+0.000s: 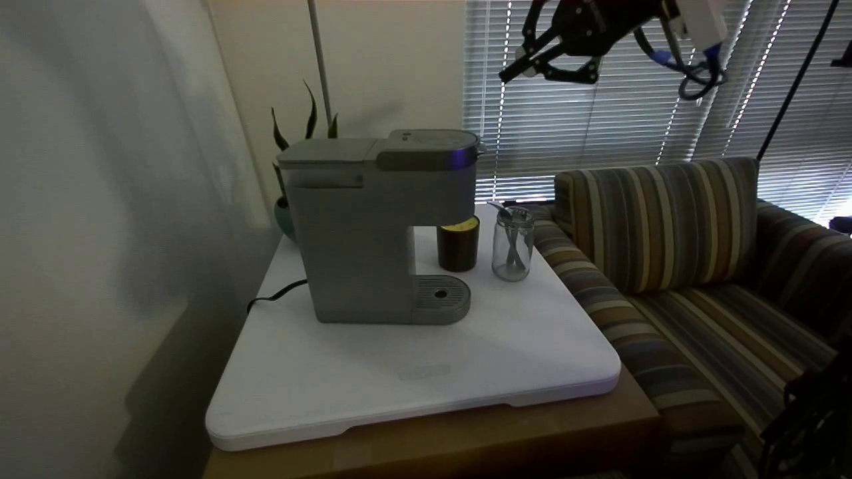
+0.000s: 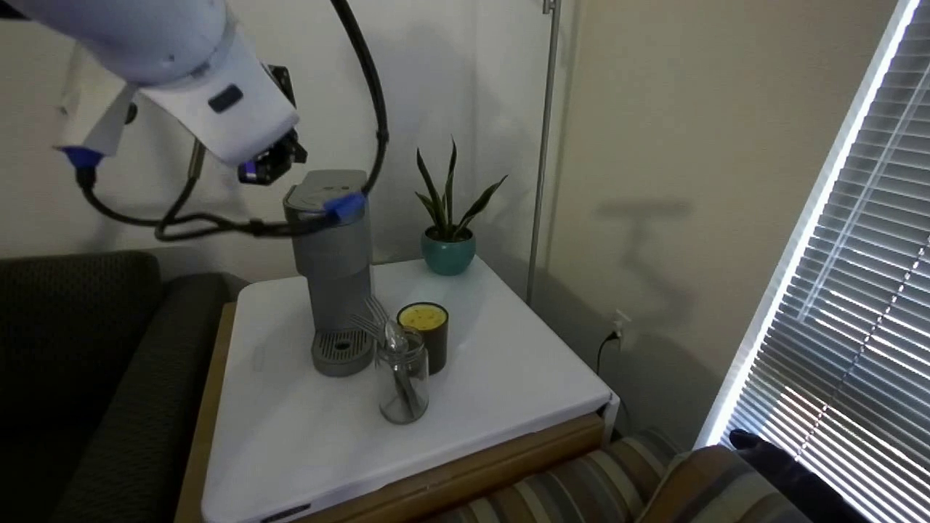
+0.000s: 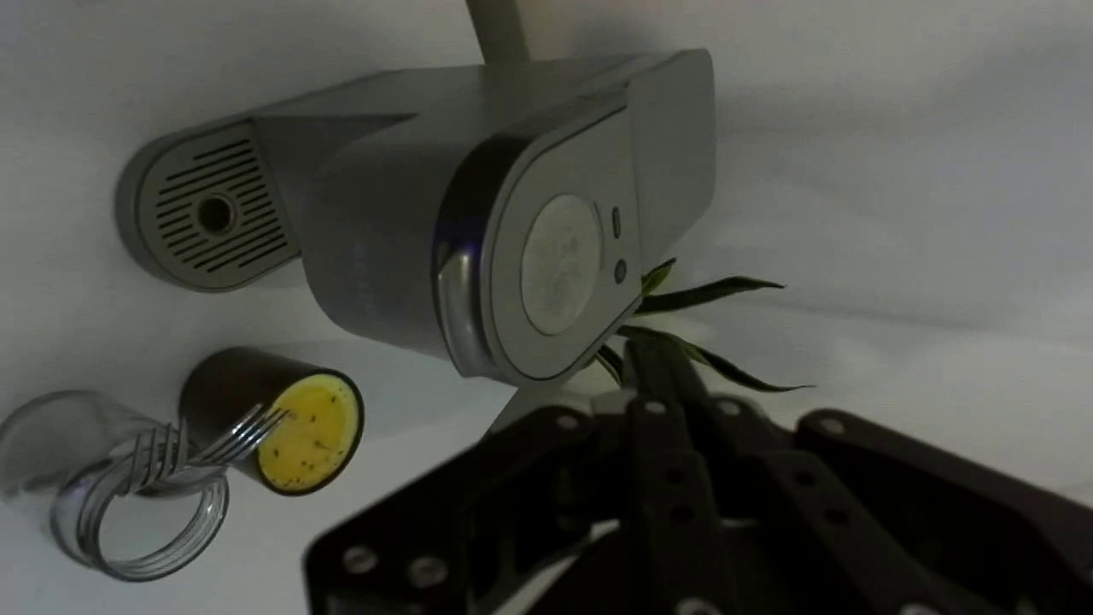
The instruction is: Close the coffee maker
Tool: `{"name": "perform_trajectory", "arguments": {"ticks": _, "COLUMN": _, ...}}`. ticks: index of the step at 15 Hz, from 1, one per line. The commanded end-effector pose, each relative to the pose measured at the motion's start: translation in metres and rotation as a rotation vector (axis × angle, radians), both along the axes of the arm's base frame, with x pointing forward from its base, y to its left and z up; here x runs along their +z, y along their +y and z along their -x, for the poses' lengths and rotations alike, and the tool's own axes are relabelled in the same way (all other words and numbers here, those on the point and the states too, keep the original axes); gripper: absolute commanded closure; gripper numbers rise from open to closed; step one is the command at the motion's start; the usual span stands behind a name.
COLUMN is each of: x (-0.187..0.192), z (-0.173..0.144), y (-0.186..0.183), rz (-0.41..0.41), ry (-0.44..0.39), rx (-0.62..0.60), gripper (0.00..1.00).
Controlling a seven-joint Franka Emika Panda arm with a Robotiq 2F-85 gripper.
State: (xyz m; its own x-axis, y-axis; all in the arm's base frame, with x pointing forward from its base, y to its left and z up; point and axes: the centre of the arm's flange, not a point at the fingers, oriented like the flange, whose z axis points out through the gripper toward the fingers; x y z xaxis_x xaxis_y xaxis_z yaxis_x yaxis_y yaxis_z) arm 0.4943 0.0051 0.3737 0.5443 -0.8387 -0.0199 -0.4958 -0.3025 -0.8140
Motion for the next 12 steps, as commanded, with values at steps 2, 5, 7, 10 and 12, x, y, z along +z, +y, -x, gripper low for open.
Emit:
{"name": "perform_trajectory", "arguments": {"ticks": 2, "x": 0.046, "z": -0.004, "y": 0.023, "rz": 0.16, "ry": 0.168, "rx": 0.069, "gripper": 1.0}}
{"name": "perform_trajectory", "arguments": {"ticks": 5, "x": 0.039, "z": -0.002, "y": 0.037, "rz": 0.258, "ry": 0.273, "rx": 0.122, "gripper": 1.0}}
{"name": "perform_trajectory", "arguments": {"ticks": 7, "x": 0.037, "z": 0.002, "y": 0.039, "rz": 0.339, "ry": 0.333, "rx": 0.142, "gripper": 1.0}}
{"name": "perform_trajectory", "arguments": {"ticks": 10, "x": 0.036, "z": 0.008, "y": 0.032, "rz": 0.46, "ry": 0.42, "rx": 0.17, "gripper": 1.0}}
{"name": "perform_trajectory", "arguments": {"ticks": 12, "x": 0.042, "z": 0.013, "y": 0.023, "rz": 0.537, "ry": 0.486, "rx": 0.196, "gripper": 1.0}}
